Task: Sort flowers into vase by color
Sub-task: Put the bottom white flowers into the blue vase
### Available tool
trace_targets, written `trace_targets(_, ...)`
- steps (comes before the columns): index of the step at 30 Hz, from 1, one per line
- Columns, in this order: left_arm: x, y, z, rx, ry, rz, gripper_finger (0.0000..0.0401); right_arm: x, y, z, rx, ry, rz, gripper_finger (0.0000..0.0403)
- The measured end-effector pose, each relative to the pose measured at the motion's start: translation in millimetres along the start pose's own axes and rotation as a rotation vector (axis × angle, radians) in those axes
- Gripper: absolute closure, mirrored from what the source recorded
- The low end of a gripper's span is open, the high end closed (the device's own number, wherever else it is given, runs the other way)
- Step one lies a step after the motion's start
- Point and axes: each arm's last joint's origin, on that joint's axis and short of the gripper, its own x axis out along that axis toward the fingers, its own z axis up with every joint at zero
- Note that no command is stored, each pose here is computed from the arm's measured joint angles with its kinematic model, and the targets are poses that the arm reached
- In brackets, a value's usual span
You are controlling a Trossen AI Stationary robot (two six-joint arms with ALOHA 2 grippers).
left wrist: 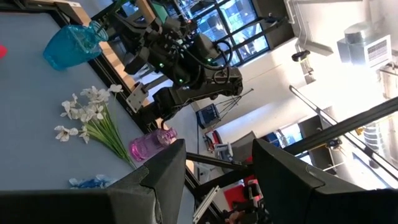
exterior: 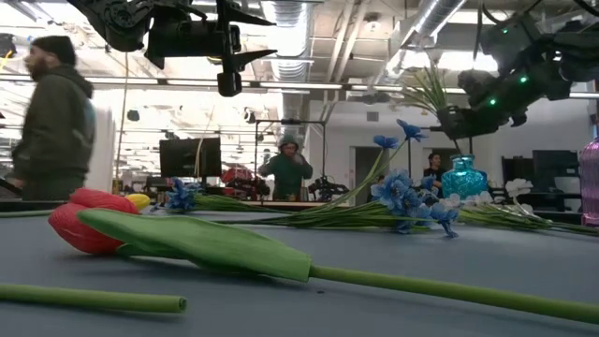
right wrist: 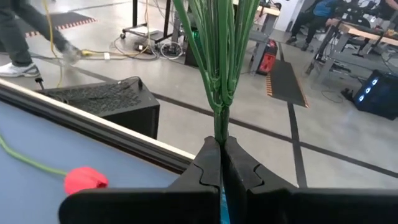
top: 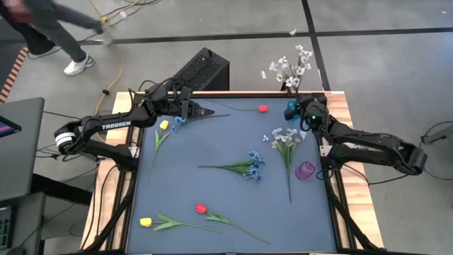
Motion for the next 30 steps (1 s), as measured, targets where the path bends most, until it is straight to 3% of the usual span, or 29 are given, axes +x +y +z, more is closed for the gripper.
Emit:
trace_targets(12, 0.0, 0.0, 0.0, 0.004, 0.000, 0.000, 0.0228, -16.2, 4.7, 0.6, -0.016, -0.010, -0.028, 0.0378)
trace_targets(20, 0.0, 0.0, 0.2, 0.011, -0.005, 0.003, 0.0228, -18.8, 1.2, -18.9, 0.107, -0.065, -0.030, 0.0378)
trace_targets(30, 0.0, 0.1, 0.2, 0.002, -0.007, 0.003, 0.0228, -18.4, 0.9, -26.4, 0.100, -0.062, -0.030, 0.0378)
